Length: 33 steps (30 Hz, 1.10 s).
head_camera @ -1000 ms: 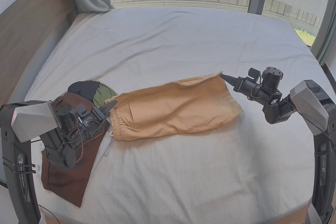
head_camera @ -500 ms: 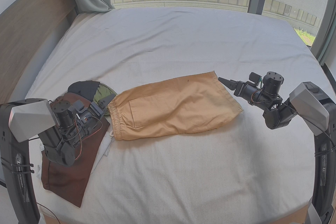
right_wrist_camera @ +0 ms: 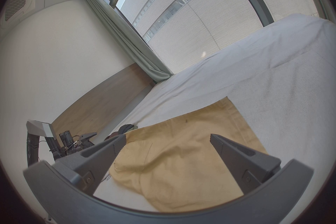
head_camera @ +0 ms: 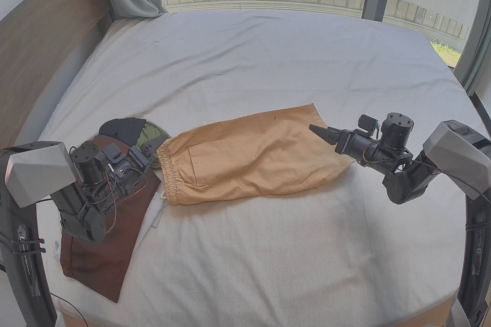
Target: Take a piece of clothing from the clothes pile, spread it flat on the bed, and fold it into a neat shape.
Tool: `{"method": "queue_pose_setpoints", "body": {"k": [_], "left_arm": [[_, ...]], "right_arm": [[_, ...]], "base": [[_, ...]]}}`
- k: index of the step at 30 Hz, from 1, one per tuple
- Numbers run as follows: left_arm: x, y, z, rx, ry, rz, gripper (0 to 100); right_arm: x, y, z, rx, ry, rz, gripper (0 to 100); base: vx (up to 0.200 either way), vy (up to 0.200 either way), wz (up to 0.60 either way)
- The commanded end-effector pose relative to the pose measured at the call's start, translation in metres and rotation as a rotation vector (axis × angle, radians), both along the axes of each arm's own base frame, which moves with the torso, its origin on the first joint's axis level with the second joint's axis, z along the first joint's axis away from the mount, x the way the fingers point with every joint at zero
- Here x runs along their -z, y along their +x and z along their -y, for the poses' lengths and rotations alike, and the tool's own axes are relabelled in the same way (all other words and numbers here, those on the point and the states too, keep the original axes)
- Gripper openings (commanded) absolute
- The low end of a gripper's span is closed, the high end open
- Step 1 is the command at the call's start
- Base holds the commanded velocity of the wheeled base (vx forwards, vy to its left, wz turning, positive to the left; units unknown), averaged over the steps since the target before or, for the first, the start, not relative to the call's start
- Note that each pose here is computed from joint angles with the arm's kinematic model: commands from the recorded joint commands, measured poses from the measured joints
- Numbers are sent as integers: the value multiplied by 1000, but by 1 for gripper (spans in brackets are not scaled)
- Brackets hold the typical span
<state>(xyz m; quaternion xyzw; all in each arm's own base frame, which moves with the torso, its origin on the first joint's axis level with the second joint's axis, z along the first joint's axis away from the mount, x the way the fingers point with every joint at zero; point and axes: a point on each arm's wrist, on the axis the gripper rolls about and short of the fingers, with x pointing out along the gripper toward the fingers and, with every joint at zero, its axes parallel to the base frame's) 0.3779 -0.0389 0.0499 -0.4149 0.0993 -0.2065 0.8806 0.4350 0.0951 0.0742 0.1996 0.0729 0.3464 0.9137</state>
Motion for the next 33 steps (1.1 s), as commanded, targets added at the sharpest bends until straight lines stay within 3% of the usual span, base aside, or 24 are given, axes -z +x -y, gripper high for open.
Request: {"method": "queue_pose_setpoints", "body": {"k": [1, 19, 24, 33], "left_arm": [[-15, -9, 1, 33, -2, 25, 100], [-22, -25, 11, 91, 154, 98, 100], [-30, -33, 11, 91, 313, 196, 100], [-30, -48, 9, 95, 478, 255, 100]], "right_arm": [[-8, -21, -6, -20, 17, -14, 100], [7, -78, -20, -101, 44, -6, 100], [11, -84, -19, -103, 34, -30, 100], [15, -87, -22, -114, 29, -41, 100]], "base": [[0, 0, 0], [0, 0, 0], [0, 0, 0], [0, 0, 0]]}}
